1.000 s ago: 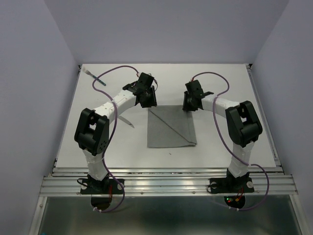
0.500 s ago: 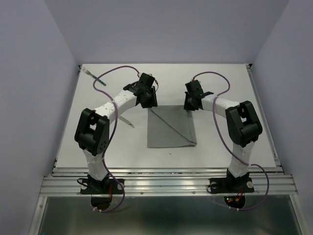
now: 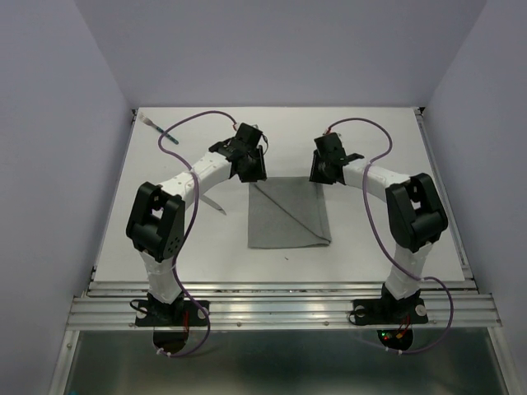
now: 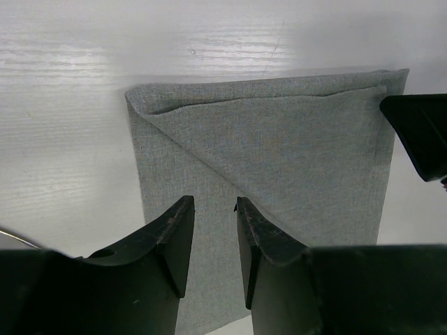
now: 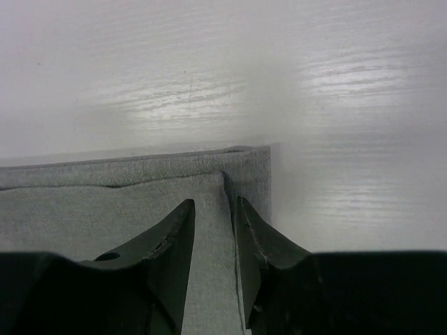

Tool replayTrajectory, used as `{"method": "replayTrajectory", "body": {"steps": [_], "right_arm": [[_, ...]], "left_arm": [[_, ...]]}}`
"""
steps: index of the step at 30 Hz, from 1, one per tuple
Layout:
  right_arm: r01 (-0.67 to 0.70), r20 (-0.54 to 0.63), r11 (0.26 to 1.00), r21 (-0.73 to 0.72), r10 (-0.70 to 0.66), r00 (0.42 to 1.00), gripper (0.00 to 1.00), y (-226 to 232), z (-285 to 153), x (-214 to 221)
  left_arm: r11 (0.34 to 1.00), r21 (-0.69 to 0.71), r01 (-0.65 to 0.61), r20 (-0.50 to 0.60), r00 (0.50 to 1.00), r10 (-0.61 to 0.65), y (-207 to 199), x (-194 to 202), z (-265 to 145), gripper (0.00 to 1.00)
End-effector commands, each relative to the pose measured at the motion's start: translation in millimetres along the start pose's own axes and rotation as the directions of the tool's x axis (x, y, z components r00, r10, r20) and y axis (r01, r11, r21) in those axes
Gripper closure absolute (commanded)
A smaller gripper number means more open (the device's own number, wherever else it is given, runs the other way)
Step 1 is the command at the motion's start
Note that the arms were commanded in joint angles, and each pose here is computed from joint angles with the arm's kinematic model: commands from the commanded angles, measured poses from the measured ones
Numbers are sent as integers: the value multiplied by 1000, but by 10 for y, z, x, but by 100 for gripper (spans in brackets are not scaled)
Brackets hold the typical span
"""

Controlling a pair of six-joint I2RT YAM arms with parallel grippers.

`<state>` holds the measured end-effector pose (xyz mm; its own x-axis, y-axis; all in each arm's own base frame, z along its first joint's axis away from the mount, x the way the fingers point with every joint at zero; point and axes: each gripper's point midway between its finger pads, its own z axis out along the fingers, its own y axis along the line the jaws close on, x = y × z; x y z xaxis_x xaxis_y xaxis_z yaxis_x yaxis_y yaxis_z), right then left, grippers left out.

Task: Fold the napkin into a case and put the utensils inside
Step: Smooth out the upper triangle-folded napkin at the center of the board.

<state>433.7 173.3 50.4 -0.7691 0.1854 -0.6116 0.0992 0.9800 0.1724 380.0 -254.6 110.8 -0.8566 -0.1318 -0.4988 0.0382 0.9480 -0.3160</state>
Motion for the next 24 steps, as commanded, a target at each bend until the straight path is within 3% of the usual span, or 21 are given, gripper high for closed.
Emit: {"method": "replayTrajectory", "body": {"steps": [1, 3, 5, 9, 15, 24], "right_arm": [[-41, 131, 998, -51, 48, 990, 62, 59, -476, -355], [-59, 149, 995, -83, 71, 986, 62, 61, -686, -372], [-65, 103, 992, -106, 76, 992, 64, 5, -752, -127], [-92, 46, 985, -143, 100, 994, 87, -82, -999, 303], [-130, -46, 971, -201, 123, 991, 99, -133, -1351, 942], [-117, -161, 959, -256, 77, 984, 99, -98, -1484, 1490]], "left_arm": [[1000, 18, -23, 23, 999, 22, -116, -82, -48, 58], [1000, 6, -27, 19, 999, 26, -93, -93, 30, 58], [1000, 2, -28, 19, 999, 28, -86, -135, 87, 58], [998, -55, -36, -4, 999, 35, 65, -132, 309, 58], [995, -96, -16, -9, 1000, 15, 272, -179, 438, 58], [994, -107, -4, -24, 1000, 1, 404, -210, 601, 58]]}}
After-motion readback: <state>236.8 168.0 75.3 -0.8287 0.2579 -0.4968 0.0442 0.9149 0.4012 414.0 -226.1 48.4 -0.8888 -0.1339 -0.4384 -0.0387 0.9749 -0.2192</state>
